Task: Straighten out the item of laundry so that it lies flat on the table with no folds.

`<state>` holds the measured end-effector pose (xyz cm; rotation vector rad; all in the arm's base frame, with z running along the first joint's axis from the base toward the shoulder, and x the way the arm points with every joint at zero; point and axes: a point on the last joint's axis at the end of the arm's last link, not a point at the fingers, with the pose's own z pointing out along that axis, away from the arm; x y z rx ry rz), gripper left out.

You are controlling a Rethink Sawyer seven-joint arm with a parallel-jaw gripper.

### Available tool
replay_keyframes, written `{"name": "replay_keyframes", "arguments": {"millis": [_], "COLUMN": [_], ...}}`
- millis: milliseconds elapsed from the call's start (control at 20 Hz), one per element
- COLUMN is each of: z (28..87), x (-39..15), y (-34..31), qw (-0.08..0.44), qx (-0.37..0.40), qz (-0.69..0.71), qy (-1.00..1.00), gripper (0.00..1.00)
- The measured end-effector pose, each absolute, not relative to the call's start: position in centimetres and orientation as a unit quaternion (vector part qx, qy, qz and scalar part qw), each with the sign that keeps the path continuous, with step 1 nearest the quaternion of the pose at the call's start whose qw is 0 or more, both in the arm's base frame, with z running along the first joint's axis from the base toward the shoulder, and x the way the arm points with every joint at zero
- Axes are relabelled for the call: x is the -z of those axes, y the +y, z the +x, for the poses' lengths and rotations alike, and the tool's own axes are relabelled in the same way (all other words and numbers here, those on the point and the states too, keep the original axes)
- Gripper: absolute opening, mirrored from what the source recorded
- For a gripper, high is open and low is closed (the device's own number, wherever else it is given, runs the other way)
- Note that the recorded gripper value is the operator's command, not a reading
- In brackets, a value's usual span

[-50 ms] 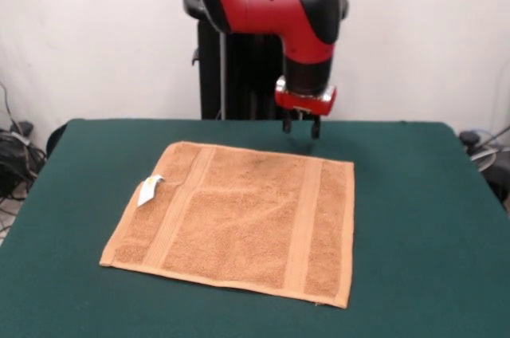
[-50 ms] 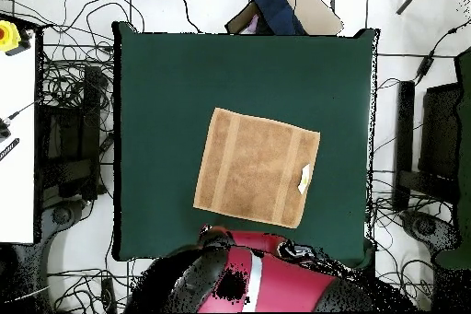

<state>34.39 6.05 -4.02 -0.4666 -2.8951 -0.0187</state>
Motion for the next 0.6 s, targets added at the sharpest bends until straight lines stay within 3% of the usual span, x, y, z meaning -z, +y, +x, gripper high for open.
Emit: {"name": "replay_keyframes", "arguments": {"millis": [300,600], "z": [34.2,36.6], "x": [3.2,0.7], "y": [5.8,4.0], "qw": [0.11,0.077], "qx": [-0.007,-0.022], "qz": [-0.156,-0.166], "qy": [-0.982,-0.983], "gripper": [1.0,1.0]}}
